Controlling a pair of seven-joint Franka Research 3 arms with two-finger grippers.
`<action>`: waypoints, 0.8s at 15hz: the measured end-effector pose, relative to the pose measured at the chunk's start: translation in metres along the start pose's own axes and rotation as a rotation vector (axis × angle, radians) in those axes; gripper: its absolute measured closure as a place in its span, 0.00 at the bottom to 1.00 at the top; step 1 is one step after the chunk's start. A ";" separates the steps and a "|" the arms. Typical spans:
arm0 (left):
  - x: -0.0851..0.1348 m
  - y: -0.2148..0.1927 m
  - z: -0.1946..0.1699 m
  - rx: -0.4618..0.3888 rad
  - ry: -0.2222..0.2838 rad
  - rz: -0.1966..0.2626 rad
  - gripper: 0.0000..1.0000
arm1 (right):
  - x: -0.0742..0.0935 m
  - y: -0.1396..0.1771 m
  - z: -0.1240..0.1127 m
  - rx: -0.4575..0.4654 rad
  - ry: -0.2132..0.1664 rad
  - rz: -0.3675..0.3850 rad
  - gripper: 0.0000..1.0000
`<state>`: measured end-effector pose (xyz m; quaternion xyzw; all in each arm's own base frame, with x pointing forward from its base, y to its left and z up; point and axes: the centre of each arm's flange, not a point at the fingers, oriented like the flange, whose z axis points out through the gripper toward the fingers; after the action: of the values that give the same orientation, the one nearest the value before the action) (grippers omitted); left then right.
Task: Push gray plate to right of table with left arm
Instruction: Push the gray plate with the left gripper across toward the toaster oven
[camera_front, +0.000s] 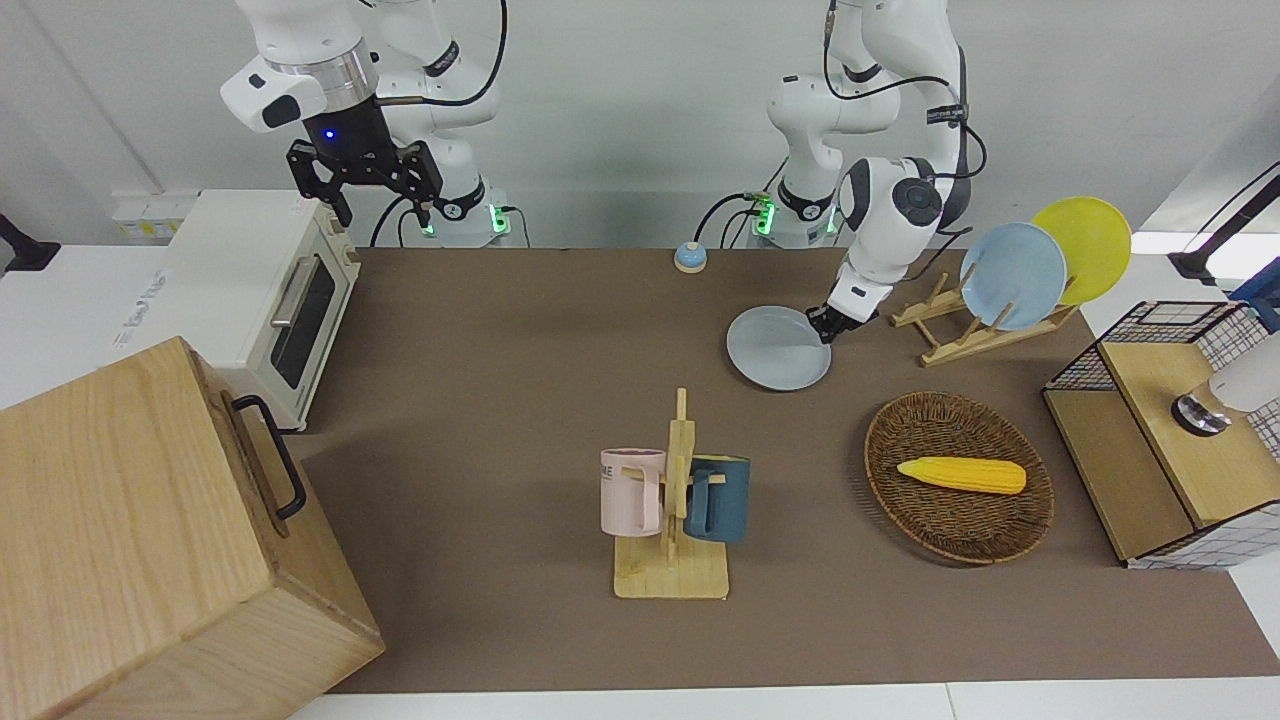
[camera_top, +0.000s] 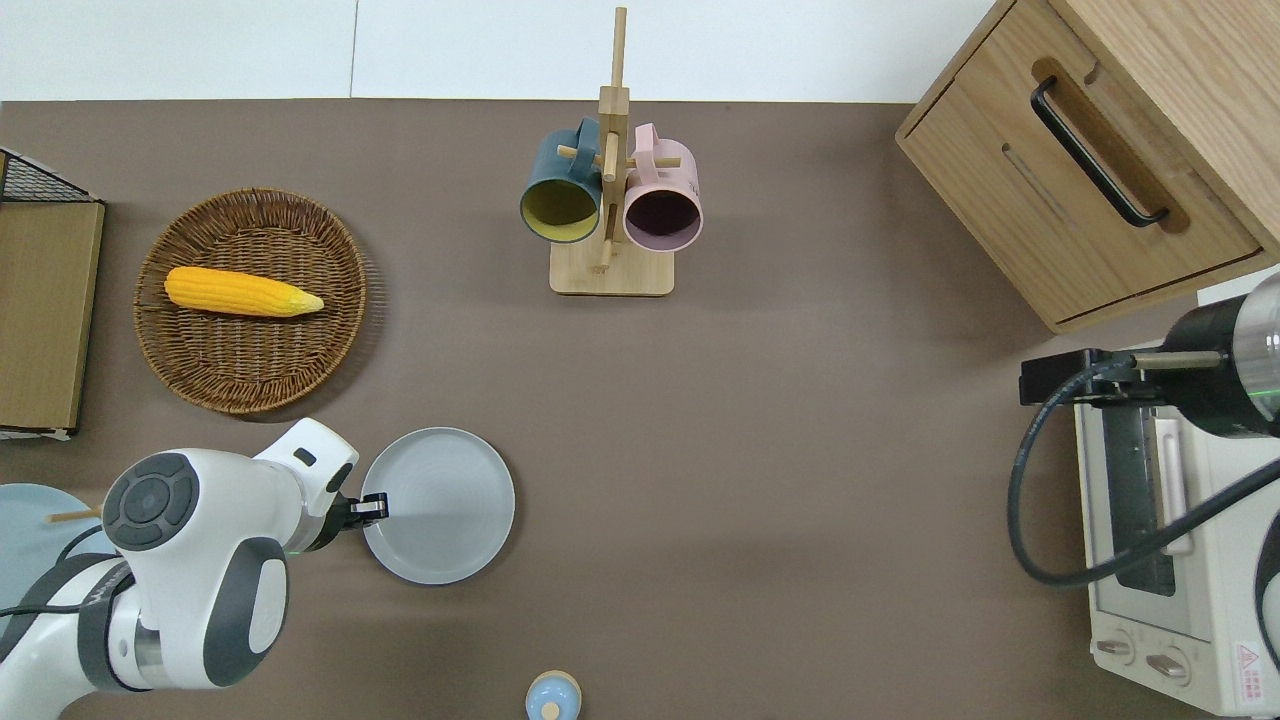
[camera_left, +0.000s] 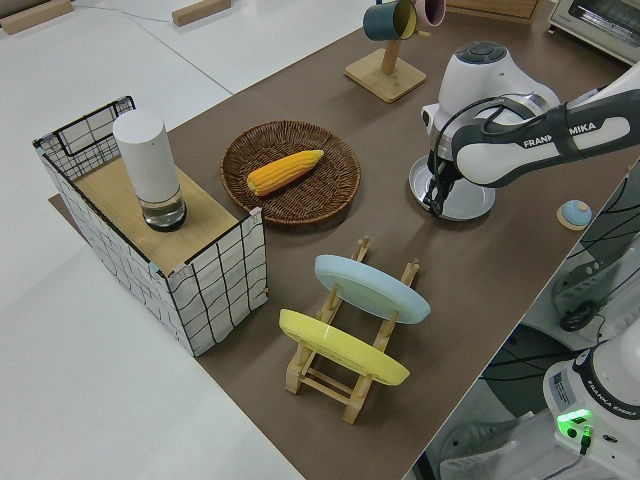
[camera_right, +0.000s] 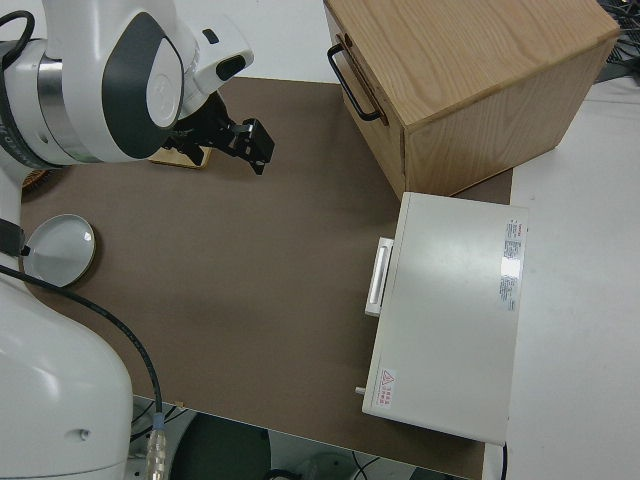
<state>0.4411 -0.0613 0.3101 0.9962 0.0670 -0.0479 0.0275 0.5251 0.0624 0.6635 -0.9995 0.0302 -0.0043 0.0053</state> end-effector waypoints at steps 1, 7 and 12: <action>0.000 0.001 0.000 0.002 0.000 -0.002 0.96 | 0.000 0.000 0.000 0.000 0.000 0.000 0.00; -0.006 0.031 0.002 0.007 0.026 -0.006 0.96 | 0.000 0.000 0.000 0.000 0.000 0.000 0.00; -0.014 0.056 0.004 0.010 0.029 0.002 0.96 | 0.000 0.000 0.000 0.000 0.000 0.000 0.00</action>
<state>0.4347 -0.1188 0.3107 0.9970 0.0663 -0.0338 0.0216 0.5251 0.0624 0.6635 -0.9995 0.0302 -0.0043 0.0053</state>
